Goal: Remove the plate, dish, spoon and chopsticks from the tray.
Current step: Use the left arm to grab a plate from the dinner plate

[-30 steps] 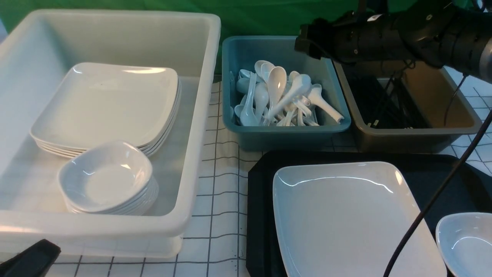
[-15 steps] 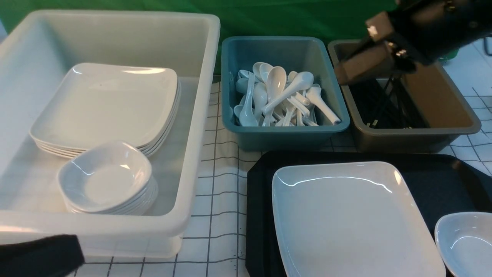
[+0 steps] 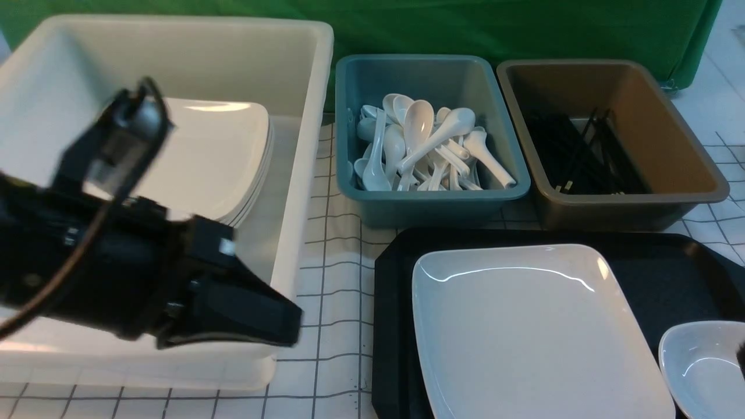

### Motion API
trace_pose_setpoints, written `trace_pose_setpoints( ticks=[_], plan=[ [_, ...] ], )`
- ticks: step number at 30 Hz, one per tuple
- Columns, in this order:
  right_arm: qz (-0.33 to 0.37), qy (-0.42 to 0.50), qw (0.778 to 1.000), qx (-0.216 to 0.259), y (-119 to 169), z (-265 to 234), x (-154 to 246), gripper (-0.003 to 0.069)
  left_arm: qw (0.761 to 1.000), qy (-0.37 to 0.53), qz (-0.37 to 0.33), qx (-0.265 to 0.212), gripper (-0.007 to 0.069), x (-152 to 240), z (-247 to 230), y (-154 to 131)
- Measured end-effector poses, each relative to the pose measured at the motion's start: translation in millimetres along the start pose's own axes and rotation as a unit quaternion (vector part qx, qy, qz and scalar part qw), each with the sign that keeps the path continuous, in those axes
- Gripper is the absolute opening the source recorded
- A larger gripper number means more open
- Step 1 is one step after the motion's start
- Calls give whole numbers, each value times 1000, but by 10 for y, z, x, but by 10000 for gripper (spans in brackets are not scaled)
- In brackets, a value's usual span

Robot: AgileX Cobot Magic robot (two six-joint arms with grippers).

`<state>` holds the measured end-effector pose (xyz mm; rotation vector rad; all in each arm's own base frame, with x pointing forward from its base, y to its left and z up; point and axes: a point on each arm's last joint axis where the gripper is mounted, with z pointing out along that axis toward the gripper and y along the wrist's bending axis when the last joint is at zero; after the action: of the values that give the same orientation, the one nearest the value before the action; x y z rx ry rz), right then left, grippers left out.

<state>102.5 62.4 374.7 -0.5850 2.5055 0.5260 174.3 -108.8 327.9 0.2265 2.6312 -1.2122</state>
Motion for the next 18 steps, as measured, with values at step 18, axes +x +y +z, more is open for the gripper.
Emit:
trace_pose_setpoints(
  ticks=[18],
  plan=[
    [-4, -2, 1000, 19, -23, 120, 793, 36, 963, 160, 82, -202, 261, 187, 1977, -204]
  ],
)
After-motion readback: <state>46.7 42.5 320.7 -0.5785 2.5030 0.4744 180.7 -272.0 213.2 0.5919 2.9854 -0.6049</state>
